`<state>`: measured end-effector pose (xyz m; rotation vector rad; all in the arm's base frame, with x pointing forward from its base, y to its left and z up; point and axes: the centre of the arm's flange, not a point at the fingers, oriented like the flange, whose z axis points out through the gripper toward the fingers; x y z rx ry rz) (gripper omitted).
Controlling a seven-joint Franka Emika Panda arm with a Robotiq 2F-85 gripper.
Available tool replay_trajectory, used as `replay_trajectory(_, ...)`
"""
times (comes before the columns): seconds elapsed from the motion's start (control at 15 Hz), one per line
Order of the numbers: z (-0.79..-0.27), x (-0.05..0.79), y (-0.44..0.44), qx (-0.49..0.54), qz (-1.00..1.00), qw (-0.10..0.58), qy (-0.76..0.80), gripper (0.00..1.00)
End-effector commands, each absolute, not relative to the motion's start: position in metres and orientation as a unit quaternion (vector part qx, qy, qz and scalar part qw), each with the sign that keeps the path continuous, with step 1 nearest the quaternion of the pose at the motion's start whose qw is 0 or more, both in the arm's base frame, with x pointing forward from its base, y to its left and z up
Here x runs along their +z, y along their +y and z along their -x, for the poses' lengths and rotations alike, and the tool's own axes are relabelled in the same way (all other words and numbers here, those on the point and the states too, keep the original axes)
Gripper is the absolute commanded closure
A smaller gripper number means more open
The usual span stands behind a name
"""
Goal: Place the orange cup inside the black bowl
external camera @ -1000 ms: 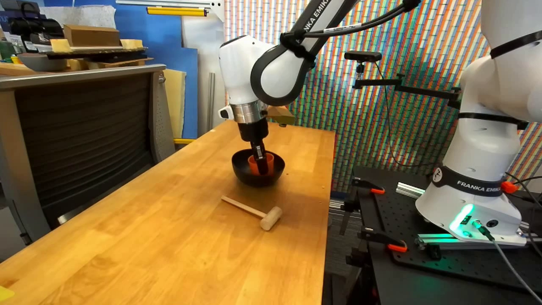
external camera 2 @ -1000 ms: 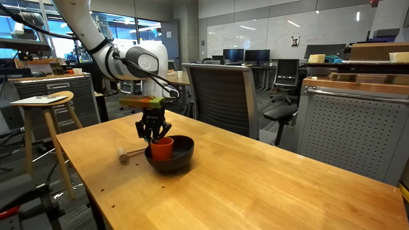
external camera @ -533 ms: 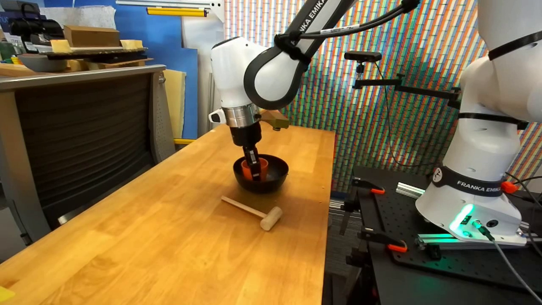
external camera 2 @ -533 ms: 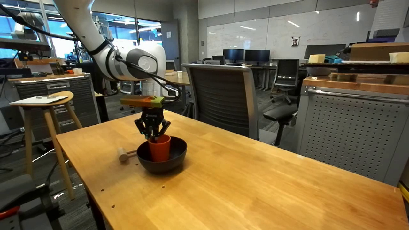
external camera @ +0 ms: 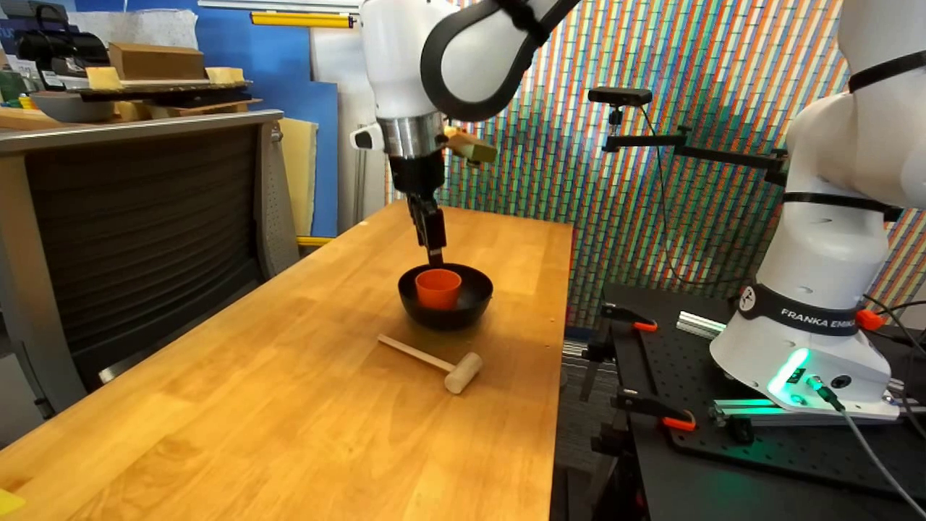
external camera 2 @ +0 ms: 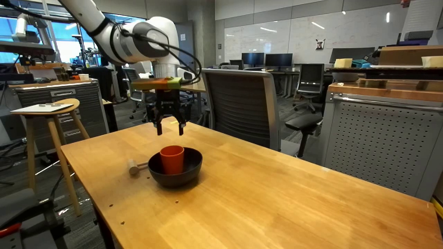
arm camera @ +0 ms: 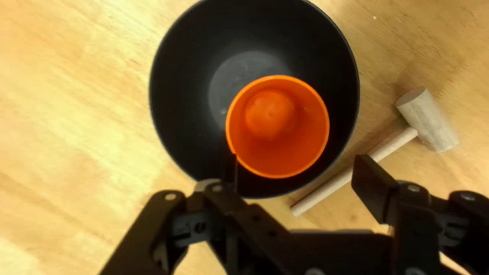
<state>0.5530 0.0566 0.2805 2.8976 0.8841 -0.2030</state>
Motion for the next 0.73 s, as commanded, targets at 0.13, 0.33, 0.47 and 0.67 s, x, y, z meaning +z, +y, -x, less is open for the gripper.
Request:
replay_trajectory(0.13, -0.519, 0.416, 0.019, -0.062, -0.951, 0.038, 0.301, 0.00)
replay_trajectory(0.33, -0.479, 0.453, -0.020, -0.104, -0.950, -0.021, 0.293, 0.00)
replay_trajectory(0.47, -0.491, 0.438, -0.009, -0.105, -0.952, -0.009, 0.288, 0.00)
replay_trajectory(0.67, -0.470, 0.455, -0.032, -0.112, -0.953, -0.030, 0.280, 0.00)
